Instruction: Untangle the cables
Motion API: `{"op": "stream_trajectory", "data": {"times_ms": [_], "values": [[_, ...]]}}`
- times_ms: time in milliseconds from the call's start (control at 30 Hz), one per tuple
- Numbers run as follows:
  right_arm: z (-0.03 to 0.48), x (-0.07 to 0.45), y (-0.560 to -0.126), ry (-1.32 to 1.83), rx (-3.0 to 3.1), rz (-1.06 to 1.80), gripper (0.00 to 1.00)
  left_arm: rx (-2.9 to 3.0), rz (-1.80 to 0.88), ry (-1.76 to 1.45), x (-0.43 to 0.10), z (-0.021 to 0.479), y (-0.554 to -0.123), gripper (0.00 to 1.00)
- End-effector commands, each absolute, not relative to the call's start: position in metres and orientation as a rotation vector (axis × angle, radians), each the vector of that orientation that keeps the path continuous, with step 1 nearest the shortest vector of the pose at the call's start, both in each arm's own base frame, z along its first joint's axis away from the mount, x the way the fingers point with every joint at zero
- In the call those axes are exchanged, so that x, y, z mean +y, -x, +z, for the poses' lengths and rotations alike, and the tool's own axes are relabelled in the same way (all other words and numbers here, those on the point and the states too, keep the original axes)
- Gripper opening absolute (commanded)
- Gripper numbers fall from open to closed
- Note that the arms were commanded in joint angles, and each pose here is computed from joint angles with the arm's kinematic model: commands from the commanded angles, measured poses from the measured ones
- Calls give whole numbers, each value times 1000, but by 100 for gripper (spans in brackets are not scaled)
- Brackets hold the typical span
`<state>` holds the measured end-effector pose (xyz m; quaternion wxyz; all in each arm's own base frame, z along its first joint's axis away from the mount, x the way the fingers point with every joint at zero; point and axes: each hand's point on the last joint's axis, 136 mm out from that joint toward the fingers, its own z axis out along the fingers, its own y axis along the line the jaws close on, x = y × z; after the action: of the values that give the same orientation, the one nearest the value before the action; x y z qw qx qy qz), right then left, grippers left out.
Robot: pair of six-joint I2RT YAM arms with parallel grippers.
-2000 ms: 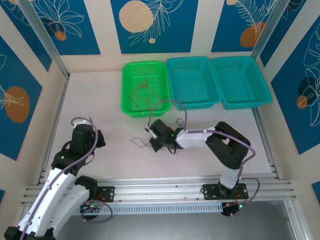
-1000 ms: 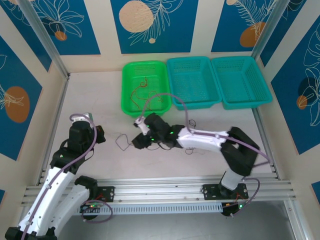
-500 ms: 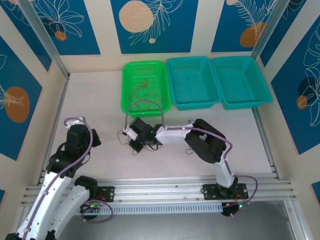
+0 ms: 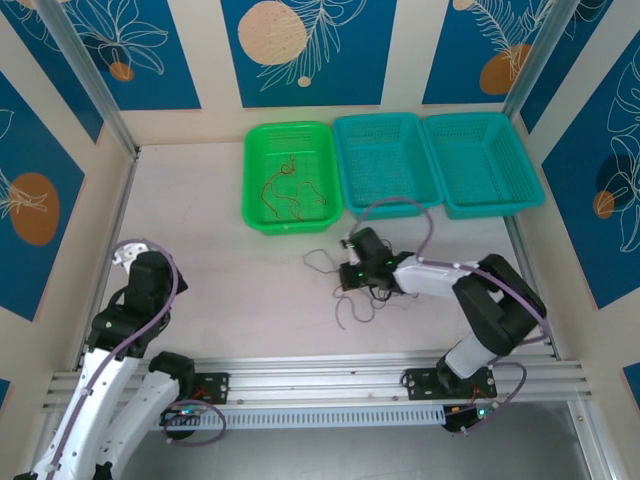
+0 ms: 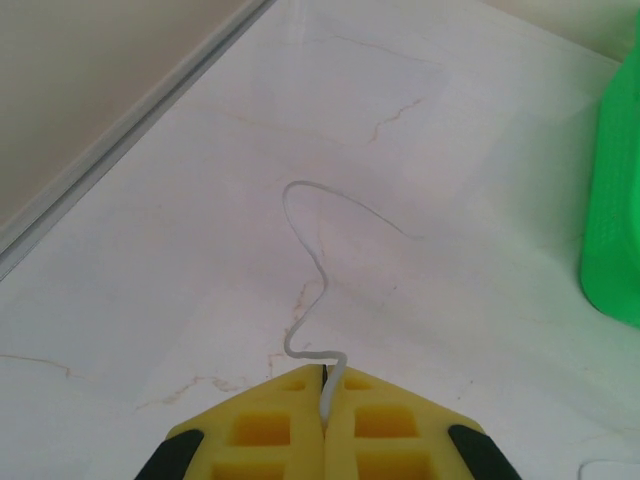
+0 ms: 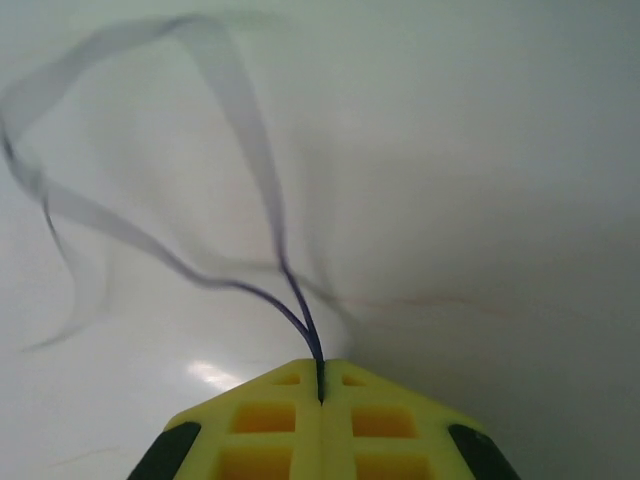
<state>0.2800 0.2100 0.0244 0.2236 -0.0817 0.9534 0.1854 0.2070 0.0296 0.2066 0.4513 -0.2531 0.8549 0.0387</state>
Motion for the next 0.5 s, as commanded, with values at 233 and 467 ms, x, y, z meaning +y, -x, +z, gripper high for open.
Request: {"op": "stream_trajectory", "data": {"times_ms": [233, 467], "values": [[34, 137, -290, -280, 2616, 469, 0, 2075, 187, 677, 48, 214, -198, 0], [56, 182, -288, -66, 2587, 676, 0, 2061, -189, 412, -11, 239, -228, 0]]}}
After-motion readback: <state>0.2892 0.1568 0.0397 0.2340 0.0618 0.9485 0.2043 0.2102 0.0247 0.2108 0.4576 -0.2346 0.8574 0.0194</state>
